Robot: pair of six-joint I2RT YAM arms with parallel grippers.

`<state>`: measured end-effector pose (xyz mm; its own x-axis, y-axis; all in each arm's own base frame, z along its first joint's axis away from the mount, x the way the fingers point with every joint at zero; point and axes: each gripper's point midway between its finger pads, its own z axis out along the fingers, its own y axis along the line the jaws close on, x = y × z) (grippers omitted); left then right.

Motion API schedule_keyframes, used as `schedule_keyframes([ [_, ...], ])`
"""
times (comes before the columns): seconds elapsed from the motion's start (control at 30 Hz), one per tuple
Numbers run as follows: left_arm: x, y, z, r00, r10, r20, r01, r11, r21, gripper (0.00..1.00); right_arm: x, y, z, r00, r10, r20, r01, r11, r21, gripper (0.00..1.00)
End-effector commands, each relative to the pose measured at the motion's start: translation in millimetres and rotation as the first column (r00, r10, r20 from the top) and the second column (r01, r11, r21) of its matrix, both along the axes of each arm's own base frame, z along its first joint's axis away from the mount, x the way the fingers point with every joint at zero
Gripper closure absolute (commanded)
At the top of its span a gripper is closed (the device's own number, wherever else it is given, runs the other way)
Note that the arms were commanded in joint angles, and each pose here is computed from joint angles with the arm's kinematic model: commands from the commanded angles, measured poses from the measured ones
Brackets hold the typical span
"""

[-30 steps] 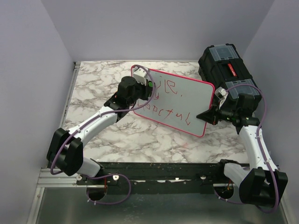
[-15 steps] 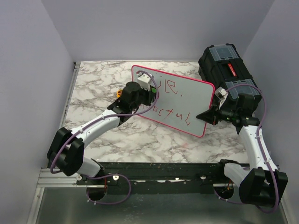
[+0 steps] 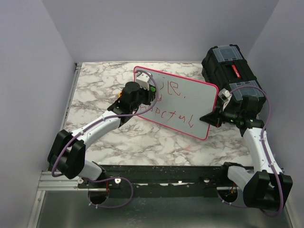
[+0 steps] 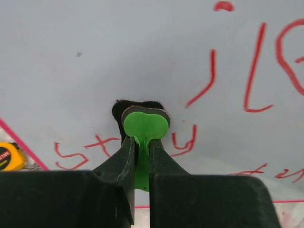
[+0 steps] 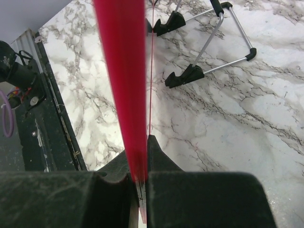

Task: Erase the whiteboard
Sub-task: Erase the whiteboard using the whiteboard eraser.

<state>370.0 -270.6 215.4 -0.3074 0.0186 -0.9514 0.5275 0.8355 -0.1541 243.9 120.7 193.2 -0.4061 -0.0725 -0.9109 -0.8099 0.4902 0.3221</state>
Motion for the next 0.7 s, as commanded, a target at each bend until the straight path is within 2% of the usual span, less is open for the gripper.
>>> schedule_keyframes([
  [0.0, 17, 21, 3, 0.998, 0.067, 0.018, -0.068, 0.998, 0.020, 1.00, 2, 3, 15, 0.992, 0.043, 0.116, -0.041, 0.999, -0.015, 1.00],
  [0.33, -14, -34, 5, 0.998, -0.057, 0.020, 0.057, 0.998, -0.017, 1.00, 3, 2, 14, 0.993, 0.039, 0.111, -0.037, 0.999, -0.017, 0.99],
  [0.67, 13, 6, 4, 0.999, 0.041, 0.012, -0.040, 0.999, -0.005, 1.00, 2, 3, 15, 0.992, 0.041, 0.115, -0.040, 0.999, -0.015, 1.00],
])
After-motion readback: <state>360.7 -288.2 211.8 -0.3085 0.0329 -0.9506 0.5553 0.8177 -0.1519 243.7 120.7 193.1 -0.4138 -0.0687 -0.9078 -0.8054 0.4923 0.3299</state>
